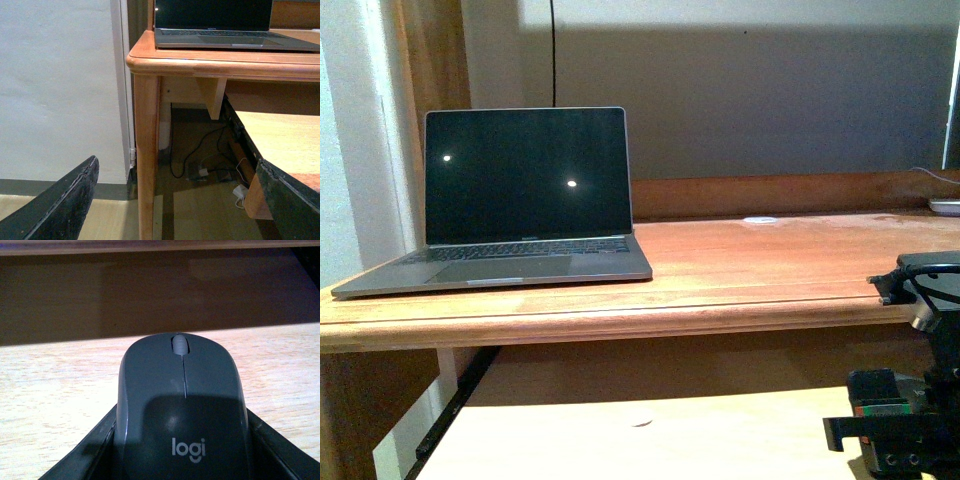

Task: Place mouse

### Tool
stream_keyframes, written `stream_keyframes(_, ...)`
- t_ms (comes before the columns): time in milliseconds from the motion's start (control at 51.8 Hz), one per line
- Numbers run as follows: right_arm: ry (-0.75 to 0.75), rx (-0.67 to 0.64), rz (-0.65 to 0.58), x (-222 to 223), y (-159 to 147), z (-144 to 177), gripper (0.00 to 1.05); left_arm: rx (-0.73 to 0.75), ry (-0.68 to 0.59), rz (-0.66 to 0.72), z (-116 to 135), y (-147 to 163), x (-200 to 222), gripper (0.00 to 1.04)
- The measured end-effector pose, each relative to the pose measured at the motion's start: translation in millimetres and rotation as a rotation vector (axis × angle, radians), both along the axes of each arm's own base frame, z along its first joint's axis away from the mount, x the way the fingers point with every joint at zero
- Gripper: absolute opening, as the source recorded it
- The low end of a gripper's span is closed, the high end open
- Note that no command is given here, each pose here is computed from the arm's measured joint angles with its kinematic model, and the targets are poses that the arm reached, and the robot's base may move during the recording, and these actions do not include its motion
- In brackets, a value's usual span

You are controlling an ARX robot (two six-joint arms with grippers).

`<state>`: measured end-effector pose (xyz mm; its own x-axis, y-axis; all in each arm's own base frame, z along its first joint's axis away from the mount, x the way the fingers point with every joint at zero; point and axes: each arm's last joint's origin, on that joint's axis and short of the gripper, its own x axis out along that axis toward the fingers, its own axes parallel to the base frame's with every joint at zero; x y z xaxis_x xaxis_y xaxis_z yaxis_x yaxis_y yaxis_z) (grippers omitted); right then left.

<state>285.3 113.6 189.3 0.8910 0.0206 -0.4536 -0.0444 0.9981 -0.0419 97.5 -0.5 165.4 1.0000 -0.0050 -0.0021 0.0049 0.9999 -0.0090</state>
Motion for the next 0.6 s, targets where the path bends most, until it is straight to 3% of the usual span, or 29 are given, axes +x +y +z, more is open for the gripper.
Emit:
stream_keyframes(135, -0.008, 0.047, 0.002, -11, -11, 13, 0.55, 0.000, 0.000, 0.000, 0, 0, 0, 0.97)
stream_keyframes(386, -0.096, 0.137, 0.050, -37, -26, 70, 0.55, 0.000, 0.000, 0.000, 0, 0, 0, 0.97)
stream_keyframes(598, -0.172, 0.165, 0.057, 1, 11, 123, 0.55, 0.000, 0.000, 0.000, 0, 0, 0, 0.97)
